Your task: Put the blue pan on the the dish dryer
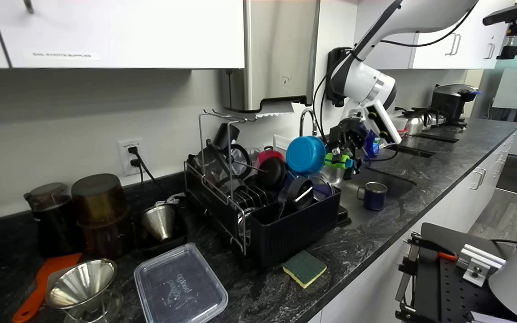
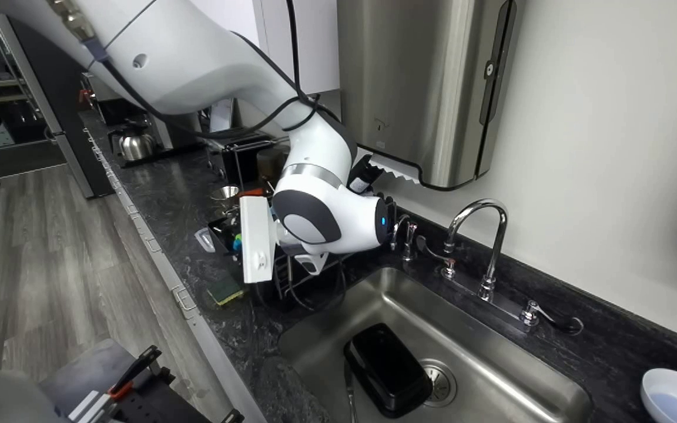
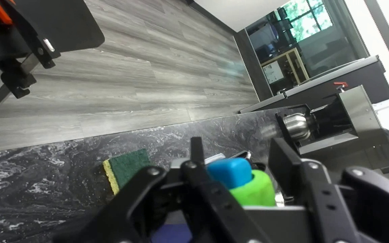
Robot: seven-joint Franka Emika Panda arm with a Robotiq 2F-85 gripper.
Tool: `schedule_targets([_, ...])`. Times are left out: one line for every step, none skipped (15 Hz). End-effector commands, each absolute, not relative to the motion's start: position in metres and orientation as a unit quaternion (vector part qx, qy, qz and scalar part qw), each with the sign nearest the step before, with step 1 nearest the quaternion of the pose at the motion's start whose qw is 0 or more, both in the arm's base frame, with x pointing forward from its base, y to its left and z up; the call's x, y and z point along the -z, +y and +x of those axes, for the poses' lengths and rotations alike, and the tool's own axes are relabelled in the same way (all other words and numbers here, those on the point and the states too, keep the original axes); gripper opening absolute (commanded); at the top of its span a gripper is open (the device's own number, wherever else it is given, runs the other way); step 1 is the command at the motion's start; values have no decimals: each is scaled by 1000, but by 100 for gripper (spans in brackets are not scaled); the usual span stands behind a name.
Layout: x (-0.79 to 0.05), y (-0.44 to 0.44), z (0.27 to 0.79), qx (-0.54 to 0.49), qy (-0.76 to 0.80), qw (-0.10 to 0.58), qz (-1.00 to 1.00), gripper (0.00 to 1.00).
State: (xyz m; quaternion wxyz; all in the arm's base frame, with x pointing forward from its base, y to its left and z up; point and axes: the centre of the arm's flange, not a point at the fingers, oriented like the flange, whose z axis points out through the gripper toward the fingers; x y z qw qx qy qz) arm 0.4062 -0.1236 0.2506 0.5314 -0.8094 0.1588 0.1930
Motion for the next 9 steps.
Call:
schedule_targets([-251, -120, 408, -170, 134, 523, -824, 24])
schedule_targets([-251, -120, 409, -164, 129, 525, -825, 18])
schedule_targets([-252, -120, 409, -157, 121, 525, -828, 10])
schedule_targets([-254, -119, 410, -151, 114, 527, -829, 5])
schedule_targets([-256, -118, 411, -142, 104, 527, -831, 6])
schedule_targets([-260, -116, 413, -132, 92, 527, -834, 5])
schedule_targets([-264, -115, 416, -123, 81, 524, -839, 7])
schedule_targets([-269, -112, 419, -114, 68, 519, -845, 6])
schedule_targets([-275, -110, 422, -105, 56, 515, -849, 5])
